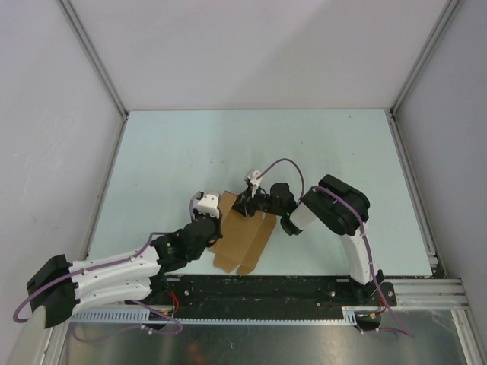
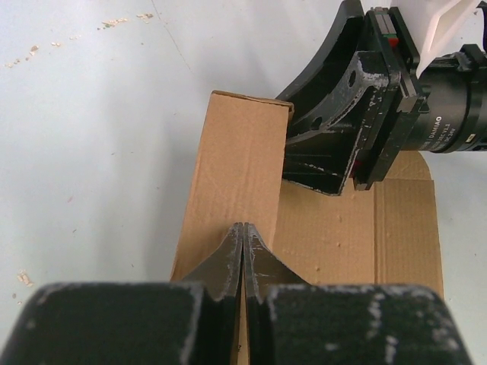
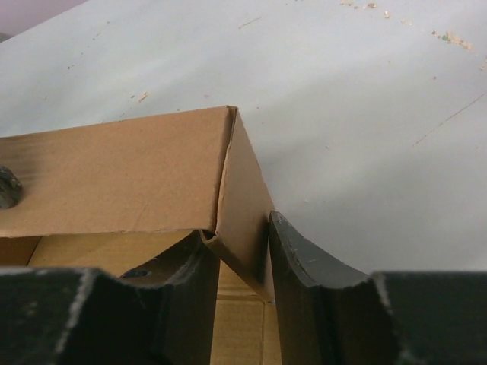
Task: Fold the paper box
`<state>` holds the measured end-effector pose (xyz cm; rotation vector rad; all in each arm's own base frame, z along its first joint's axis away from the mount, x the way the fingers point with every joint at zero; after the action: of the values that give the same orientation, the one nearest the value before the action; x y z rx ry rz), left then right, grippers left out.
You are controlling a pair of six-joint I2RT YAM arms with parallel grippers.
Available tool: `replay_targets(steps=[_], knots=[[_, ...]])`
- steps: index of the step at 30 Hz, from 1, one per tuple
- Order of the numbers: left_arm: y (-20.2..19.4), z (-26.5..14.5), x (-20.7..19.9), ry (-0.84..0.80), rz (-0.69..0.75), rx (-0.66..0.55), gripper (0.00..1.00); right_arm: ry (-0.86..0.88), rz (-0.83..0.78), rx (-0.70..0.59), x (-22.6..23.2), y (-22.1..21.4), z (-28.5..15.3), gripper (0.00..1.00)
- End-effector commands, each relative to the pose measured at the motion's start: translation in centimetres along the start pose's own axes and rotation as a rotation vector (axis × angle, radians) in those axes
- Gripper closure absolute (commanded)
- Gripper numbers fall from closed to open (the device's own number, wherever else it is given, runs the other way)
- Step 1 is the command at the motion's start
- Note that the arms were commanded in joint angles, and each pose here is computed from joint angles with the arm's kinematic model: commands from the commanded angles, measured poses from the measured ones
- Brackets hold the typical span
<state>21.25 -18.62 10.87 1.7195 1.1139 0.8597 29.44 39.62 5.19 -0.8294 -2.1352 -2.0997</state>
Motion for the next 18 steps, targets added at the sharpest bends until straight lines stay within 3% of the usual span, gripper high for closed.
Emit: replay_targets(steps=[1, 13, 18], knots=[[0.4, -0.09, 0.11, -0.006, -0.002, -0.01, 0.96, 0.025, -0.018, -0.052, 0.63, 1.42, 0.85, 0.67], [0.31, -0.1, 0.03, -0.012, -0.001, -0.007, 0.96, -0.001, -0.013, -0.074, 0.3, 1.89, 0.95, 0.9], [0.59, -0.2, 0.11, -0.013, -0.006, -0.017, 0.96, -0.003, -0.033, -0.07, 0.59, 2.15, 1.0, 0.96]])
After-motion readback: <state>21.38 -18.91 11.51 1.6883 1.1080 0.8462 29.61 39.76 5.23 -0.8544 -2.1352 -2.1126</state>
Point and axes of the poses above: each gripper's point midway between its finger pads, its own z axis out along the fingers, its own x axis along the line the jaws close on, y = z × x, the point moved 1 cm from there along -z, back along the fingers, and after that the axes turned 10 degrees about z, right-handed, at the moved point
